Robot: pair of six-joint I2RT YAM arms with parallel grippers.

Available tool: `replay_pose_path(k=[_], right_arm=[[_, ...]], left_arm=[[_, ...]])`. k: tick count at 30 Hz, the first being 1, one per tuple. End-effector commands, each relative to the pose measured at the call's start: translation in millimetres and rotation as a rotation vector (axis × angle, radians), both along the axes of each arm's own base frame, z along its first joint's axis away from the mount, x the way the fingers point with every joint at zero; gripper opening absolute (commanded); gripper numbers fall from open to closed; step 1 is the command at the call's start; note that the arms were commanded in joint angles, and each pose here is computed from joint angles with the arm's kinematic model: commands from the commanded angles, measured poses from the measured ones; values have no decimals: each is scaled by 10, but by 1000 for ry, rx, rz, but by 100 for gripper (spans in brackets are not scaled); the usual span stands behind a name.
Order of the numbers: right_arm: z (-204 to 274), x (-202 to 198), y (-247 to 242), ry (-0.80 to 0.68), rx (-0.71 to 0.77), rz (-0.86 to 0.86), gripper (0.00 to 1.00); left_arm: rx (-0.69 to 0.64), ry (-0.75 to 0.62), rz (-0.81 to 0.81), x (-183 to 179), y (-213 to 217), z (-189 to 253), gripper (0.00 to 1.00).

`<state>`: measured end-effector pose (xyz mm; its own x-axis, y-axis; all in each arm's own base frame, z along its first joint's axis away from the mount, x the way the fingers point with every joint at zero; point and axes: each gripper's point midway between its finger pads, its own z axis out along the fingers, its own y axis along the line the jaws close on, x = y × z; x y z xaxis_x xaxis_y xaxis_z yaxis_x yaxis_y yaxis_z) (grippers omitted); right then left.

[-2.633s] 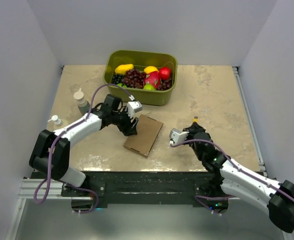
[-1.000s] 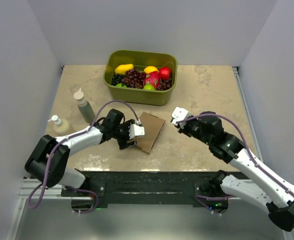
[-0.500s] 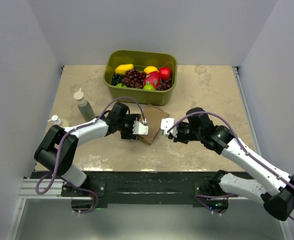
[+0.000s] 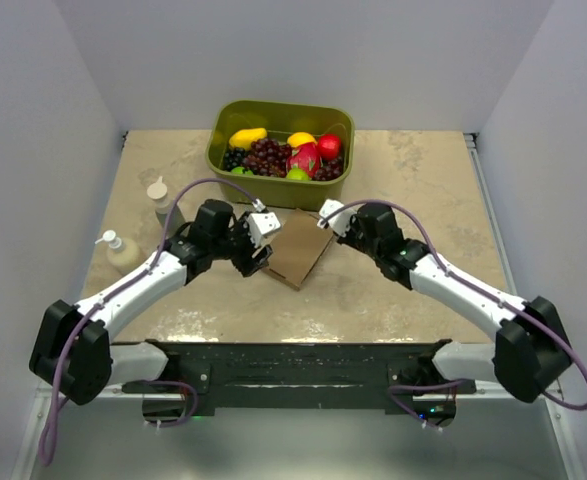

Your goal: Unpack the express box

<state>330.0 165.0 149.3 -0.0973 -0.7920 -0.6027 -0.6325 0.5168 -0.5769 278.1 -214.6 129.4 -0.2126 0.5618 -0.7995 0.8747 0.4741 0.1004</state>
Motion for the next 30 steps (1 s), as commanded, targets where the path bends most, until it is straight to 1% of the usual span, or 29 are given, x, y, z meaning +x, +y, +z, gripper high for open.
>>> replay_pose_path(k=[1,2,3,6,8,9,11,12,13,14,15,16,17,18,19,20,21,22,23,24,25,26,27,29,30], right_arm=[[279,478,-23,-134,74,-102,0],[265,525,5,-130,79,-94,0],[230,568,13,-120,77,-94,0],[193,677,153,-113,96,-59,0],[205,721,266,-108,116,-22,0],[213,729,309,-109,115,3,0],[309,700,345,-95,112,26,0],[378,650,381,-88,121,58,0],[444,589,390,-82,116,89,0],[412,467,355,-49,86,119,0],[657,272,442,-93,98,254,0],[532,32,438,-40,60,345,0],[588,-153,457,-55,34,438,0],[785,-384,479,-164,-54,594,0],[608,-678,461,-128,-109,714,0],[571,-820,449,-153,-166,793,0],[677,-994,462,-270,-268,924,0],[503,-1165,409,-236,-318,1006,0],[487,-1238,394,-258,-355,1059,0],[472,-1327,411,-316,-438,1167,0],[384,-1461,345,-283,-480,1237,0],[352,-1536,339,-287,-508,1294,0],[328,-1621,369,-329,-568,1388,0],[191,-1748,314,-317,-633,1472,0],[149,-1825,342,-354,-673,1544,0]], left_arm=[[-89,253,36,-320,-13,-247,56],[-99,264,30,-316,-32,-261,55],[-106,279,29,-318,-45,-272,51],[-121,347,67,-250,-50,-338,50],[-100,368,126,-131,29,-424,55],[-75,353,158,-61,94,-465,63],[-67,322,197,96,174,-460,68],[-75,315,188,144,172,-439,70],[-79,316,205,275,194,-420,71],[-83,324,214,338,193,-413,71],[-97,344,241,408,200,-413,73],[-106,360,242,526,147,-401,73],[-115,380,235,567,110,-403,74],[-122,404,212,590,56,-403,74],[-127,427,209,681,-5,-412,73],[-139,435,210,728,-41,-402,73],[-143,444,223,777,-69,-409,74],[-138,446,229,858,-100,-431,74],[-130,443,233,896,-114,-446,74],[-117,434,234,924,-132,-463,74],[-112,435,236,973,-150,-488,74],[-109,440,237,988,-160,-513,74],[-109,450,236,993,-183,-541,74],[-104,469,243,1016,-212,-631,74],[-100,487,238,1005,-246,-695,73]])
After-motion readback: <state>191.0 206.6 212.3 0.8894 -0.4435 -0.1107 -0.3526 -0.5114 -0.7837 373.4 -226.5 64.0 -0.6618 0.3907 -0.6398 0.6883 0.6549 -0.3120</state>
